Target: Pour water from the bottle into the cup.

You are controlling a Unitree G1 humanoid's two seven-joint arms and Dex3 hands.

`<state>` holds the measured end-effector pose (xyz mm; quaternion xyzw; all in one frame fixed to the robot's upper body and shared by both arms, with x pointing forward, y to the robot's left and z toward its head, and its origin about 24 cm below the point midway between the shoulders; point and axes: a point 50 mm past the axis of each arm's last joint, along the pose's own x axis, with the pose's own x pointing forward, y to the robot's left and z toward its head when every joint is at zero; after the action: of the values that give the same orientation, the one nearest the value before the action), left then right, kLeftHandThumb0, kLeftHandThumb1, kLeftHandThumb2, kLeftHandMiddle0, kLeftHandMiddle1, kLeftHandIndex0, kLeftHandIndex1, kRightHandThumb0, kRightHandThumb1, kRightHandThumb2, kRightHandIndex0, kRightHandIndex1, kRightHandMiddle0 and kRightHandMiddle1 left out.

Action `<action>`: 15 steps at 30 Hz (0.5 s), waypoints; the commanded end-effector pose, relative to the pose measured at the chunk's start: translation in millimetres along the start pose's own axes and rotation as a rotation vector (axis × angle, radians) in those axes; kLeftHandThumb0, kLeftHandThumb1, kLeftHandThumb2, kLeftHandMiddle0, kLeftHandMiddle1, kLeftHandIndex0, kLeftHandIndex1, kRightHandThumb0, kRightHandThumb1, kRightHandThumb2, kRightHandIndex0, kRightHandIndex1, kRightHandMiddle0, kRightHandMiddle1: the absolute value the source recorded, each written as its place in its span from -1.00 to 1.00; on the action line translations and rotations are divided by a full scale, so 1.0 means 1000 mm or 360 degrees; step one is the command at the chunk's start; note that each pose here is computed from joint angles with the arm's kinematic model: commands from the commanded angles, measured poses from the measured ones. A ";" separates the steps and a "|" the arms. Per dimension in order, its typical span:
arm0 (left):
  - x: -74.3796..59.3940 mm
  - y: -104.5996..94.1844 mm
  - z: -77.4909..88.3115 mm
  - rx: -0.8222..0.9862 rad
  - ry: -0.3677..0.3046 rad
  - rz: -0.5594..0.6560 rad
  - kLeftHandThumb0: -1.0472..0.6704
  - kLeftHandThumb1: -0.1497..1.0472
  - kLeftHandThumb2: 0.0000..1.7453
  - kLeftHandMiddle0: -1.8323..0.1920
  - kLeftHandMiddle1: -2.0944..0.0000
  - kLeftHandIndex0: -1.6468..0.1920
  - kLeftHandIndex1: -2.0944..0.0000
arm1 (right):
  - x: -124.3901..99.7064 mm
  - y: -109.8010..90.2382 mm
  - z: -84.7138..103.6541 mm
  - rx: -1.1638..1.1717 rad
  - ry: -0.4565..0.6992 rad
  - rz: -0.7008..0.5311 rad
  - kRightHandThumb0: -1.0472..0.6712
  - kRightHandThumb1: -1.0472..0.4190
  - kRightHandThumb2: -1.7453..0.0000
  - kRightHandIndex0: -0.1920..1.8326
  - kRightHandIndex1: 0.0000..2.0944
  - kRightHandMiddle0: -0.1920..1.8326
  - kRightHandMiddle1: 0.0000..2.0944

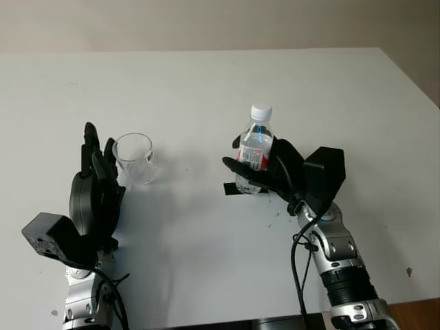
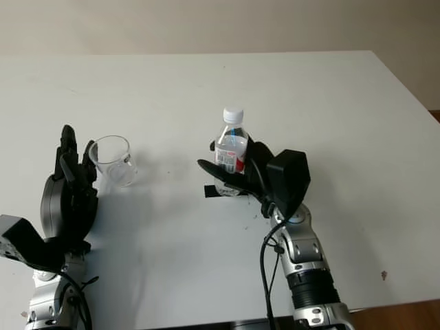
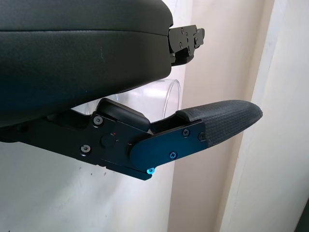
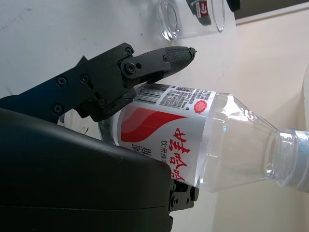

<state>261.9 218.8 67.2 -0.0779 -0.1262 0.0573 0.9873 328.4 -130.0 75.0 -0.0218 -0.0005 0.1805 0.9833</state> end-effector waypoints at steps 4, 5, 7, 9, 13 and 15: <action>-0.001 0.002 0.001 0.0021 -0.0001 -0.0004 -0.81 1.00 -0.14 1.00 0.71 0.93 1.00 | 0.002 -0.003 -0.005 0.0015 0.0006 -0.0031 -0.11 -1.00 0.58 0.19 1.00 -0.96 1.00; -0.001 0.002 0.001 0.0021 -0.0001 -0.0006 -0.80 1.00 -0.14 1.00 0.72 0.94 1.00 | 0.003 -0.003 -0.005 0.0010 -0.0002 -0.0028 -0.11 -1.00 0.58 0.19 1.00 -0.96 1.00; -0.001 0.003 0.001 0.0019 -0.0002 -0.0010 -0.80 1.00 -0.14 1.00 0.72 0.93 1.00 | 0.003 -0.004 -0.004 -0.0002 -0.0016 -0.0016 -0.10 -1.00 0.58 0.20 1.00 -0.97 1.00; -0.001 0.002 0.001 0.0019 -0.0001 -0.0008 -0.80 1.00 -0.14 1.00 0.71 0.93 1.00 | 0.002 -0.004 -0.003 -0.0023 -0.0022 -0.0001 -0.10 -1.00 0.58 0.21 1.00 -0.97 1.00; -0.001 0.002 0.001 0.0023 0.0001 0.0002 -0.80 1.00 -0.14 1.00 0.70 0.92 1.00 | -0.001 -0.004 -0.002 -0.0027 -0.0024 0.0034 -0.10 -1.00 0.58 0.21 1.00 -0.97 1.00; -0.001 0.002 0.001 0.0025 -0.0002 0.0003 -0.80 1.00 -0.14 1.00 0.69 0.93 1.00 | -0.002 -0.005 -0.001 -0.0048 -0.0020 0.0067 -0.10 -1.00 0.58 0.17 1.00 -0.98 1.00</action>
<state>261.9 219.6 67.1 -0.0759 -0.1246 0.0581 0.9876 330.5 -131.5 74.9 -0.0275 -0.0111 0.1981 0.9797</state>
